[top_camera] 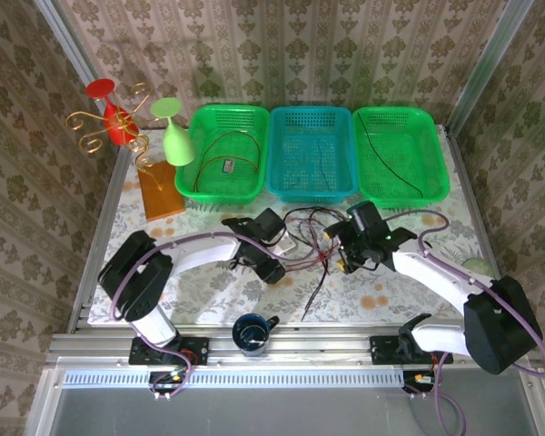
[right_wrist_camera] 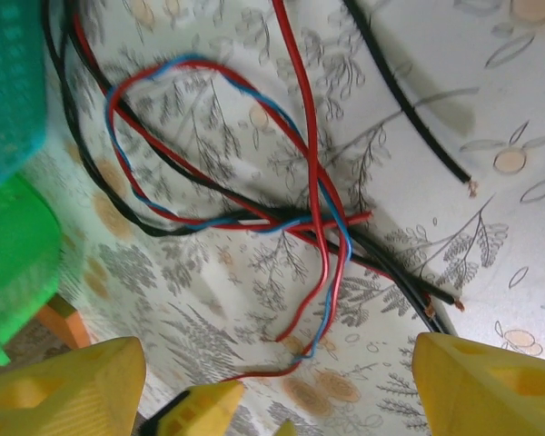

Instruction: Untangle the cables

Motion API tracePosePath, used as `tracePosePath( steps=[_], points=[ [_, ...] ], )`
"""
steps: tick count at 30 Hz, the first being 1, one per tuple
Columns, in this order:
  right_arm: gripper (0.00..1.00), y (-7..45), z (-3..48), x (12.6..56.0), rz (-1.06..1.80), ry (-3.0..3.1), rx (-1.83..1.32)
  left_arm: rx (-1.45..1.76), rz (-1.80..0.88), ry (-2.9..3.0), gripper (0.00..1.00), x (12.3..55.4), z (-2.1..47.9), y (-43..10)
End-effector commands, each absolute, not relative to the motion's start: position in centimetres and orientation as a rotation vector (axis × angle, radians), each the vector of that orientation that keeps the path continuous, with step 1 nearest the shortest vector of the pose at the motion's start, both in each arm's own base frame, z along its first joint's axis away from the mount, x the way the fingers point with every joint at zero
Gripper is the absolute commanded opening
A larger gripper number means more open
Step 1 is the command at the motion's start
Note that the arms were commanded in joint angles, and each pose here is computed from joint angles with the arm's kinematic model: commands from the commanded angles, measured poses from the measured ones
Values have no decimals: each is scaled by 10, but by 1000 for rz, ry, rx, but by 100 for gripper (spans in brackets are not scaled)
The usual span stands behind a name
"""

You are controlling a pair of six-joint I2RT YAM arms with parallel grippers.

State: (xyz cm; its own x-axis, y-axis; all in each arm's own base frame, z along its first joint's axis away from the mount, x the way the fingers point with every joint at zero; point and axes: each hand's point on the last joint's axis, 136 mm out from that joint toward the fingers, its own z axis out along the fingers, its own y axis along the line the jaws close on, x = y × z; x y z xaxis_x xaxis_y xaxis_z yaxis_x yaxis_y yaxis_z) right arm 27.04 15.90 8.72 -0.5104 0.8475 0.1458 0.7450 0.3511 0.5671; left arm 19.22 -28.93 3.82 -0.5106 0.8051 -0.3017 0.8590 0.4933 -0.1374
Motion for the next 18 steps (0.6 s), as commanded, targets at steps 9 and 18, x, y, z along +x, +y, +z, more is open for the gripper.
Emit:
tracePosePath(
  steps=[9,18],
  points=[
    [79,109,98,265,900,2324,1527,1671,-228,2486,42,187,15,-294],
    [79,106,92,261,909,2313,1554,1734,-197,2507,24,172,4,-300]
  ],
)
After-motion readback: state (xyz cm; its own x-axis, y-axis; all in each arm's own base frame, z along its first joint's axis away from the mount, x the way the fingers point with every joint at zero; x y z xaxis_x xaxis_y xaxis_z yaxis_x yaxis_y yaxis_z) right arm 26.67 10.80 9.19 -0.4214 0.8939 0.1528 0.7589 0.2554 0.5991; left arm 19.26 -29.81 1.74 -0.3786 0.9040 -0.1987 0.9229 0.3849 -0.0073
